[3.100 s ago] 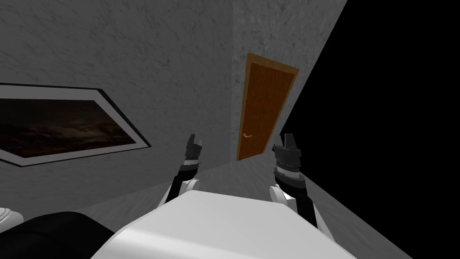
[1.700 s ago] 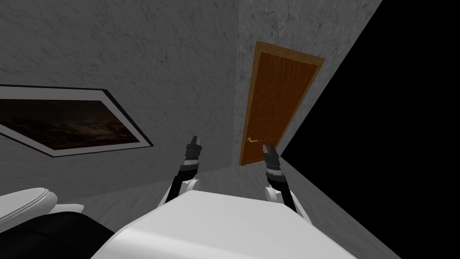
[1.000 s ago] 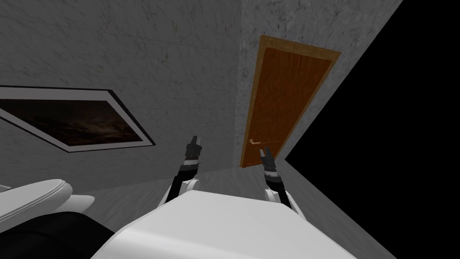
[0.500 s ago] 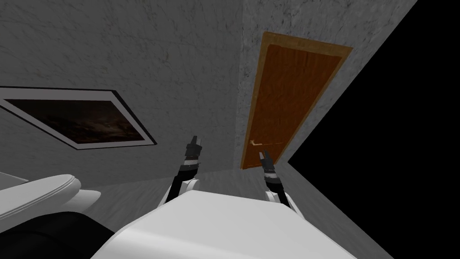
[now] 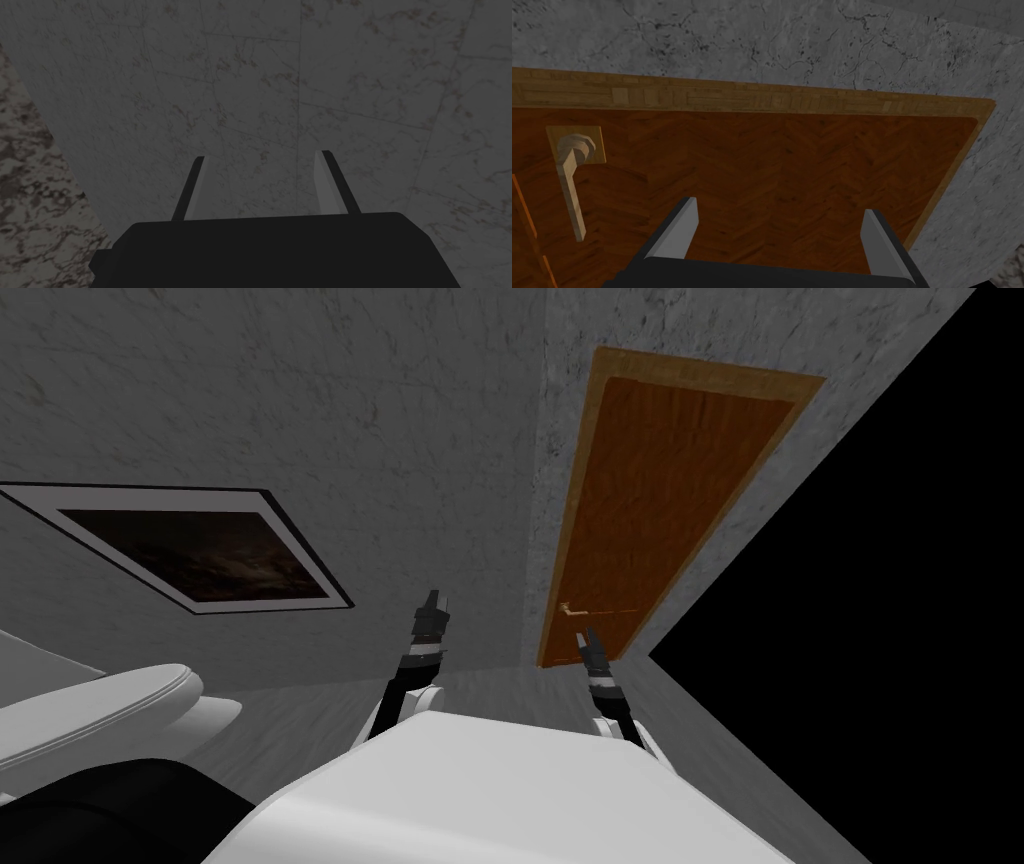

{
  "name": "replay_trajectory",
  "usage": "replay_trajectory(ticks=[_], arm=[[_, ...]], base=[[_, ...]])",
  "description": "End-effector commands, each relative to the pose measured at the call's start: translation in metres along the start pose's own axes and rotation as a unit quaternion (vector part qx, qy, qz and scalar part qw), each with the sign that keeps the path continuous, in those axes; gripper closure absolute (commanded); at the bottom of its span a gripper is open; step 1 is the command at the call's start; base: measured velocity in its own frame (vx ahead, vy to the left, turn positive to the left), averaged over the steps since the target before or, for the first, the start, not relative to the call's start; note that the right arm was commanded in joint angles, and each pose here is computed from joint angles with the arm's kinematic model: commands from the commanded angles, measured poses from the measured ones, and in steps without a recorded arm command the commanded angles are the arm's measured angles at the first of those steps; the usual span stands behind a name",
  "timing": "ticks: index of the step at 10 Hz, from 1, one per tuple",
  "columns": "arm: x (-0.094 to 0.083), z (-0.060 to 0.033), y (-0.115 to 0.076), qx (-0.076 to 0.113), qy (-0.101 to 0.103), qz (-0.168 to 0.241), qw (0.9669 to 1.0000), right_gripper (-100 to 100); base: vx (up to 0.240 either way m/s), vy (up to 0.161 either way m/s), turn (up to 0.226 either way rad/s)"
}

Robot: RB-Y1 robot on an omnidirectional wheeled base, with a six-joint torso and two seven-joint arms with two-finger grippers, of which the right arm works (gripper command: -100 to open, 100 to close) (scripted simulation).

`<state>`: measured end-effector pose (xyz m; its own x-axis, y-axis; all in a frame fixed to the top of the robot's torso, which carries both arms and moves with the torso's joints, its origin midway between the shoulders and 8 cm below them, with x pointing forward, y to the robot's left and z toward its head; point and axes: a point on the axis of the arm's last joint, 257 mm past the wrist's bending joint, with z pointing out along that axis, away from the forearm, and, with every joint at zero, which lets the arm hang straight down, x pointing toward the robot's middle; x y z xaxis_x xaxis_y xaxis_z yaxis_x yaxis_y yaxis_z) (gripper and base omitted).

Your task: Pull the door open

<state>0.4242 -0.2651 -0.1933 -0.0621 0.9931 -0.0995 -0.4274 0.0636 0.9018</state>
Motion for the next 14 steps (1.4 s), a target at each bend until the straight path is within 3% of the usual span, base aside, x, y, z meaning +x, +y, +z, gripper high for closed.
replay_trajectory(ticks=[1,7,14], arm=[[-0.004,-0.0064,-0.015,0.014,0.002,0.008,0.9999,-100],[-0.015,-0.0251,-0.053,0.057,-0.001,0.017,0.9983,-100],[-0.037,-0.0511,-0.099,0.108,-0.008,0.03,0.9937,-100]], base=[[0.078,-0.046,0.134],[0.035,-0.032,0.047],[0.043,-0.035,0.064]])
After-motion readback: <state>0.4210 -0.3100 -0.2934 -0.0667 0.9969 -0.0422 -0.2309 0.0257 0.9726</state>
